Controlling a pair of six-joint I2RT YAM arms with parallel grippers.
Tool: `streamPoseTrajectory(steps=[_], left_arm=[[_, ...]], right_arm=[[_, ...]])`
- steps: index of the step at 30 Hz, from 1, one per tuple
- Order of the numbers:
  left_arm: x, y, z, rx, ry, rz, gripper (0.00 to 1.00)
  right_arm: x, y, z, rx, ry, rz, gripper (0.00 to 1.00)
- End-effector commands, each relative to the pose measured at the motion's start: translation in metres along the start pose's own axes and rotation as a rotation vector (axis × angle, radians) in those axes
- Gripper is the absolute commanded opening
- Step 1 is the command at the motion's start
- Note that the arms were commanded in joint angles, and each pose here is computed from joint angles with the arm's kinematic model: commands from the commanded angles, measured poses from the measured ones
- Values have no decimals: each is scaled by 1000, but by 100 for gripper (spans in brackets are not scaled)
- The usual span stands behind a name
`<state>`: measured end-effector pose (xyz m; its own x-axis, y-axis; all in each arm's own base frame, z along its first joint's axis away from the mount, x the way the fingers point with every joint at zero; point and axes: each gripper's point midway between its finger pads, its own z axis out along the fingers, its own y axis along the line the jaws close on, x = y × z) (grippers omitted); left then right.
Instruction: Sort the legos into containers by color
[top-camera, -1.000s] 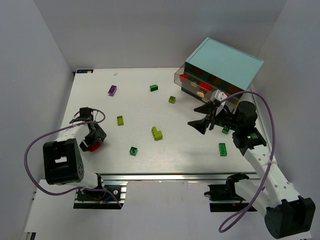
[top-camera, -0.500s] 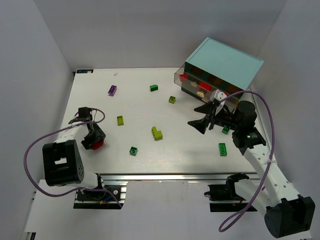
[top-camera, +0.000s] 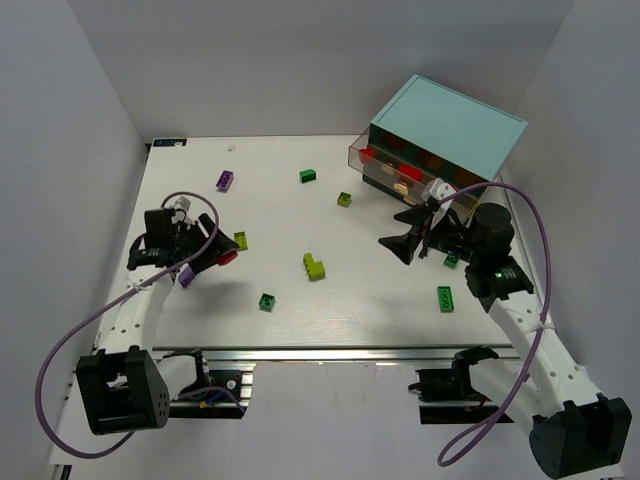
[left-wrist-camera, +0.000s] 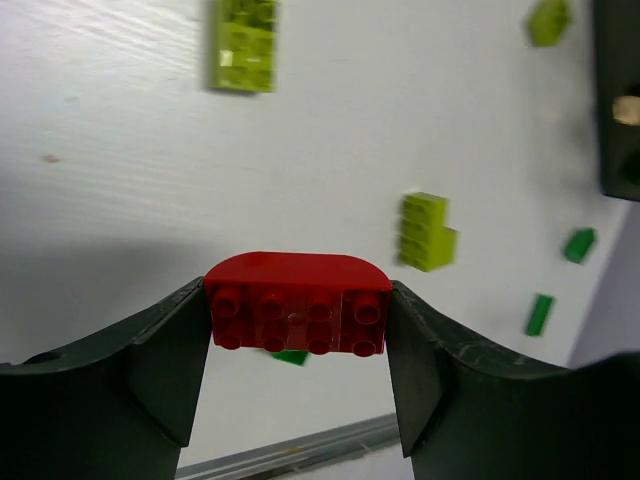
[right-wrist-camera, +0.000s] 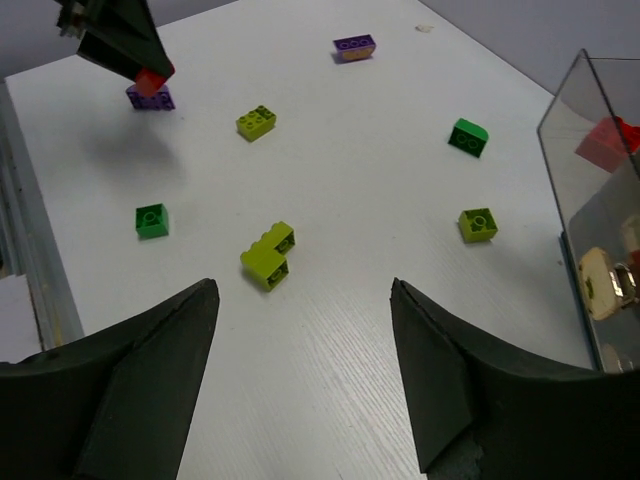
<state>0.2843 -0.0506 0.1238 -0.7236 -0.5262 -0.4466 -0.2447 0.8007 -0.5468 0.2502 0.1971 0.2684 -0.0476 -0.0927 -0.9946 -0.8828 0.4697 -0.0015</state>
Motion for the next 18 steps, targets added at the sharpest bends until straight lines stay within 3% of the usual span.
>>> streamPoseTrajectory(steps=[1, 4, 7, 11, 13, 15, 17, 18], left_arm=[[-15, -70, -23, 289, -31, 54, 21], [-30, -118, -38, 448, -66, 74, 20], [-43, -168, -49, 570, -79, 108, 20], [-60, -246, -59, 704, -95, 195, 19], [-61, -269, -38, 703, -73, 216, 18], [-59, -315, -46, 767, -80, 290, 18], [-45, -336, -17, 739, -44, 333, 18], [-57, -362, -30, 777, -90, 363, 17]], right_arm=[[-28, -18, -9, 120, -51, -77, 74], [-36, -32, -18, 224, -69, -89, 66], [-42, -42, -25, 294, -83, -83, 42], [-42, -47, -28, 310, -78, -78, 23], [-43, -51, -31, 327, -76, -80, 15], [-44, -56, -35, 350, -77, -80, 14], [-47, -57, -40, 365, -88, -88, 14], [-49, -57, -40, 367, -92, -89, 14]])
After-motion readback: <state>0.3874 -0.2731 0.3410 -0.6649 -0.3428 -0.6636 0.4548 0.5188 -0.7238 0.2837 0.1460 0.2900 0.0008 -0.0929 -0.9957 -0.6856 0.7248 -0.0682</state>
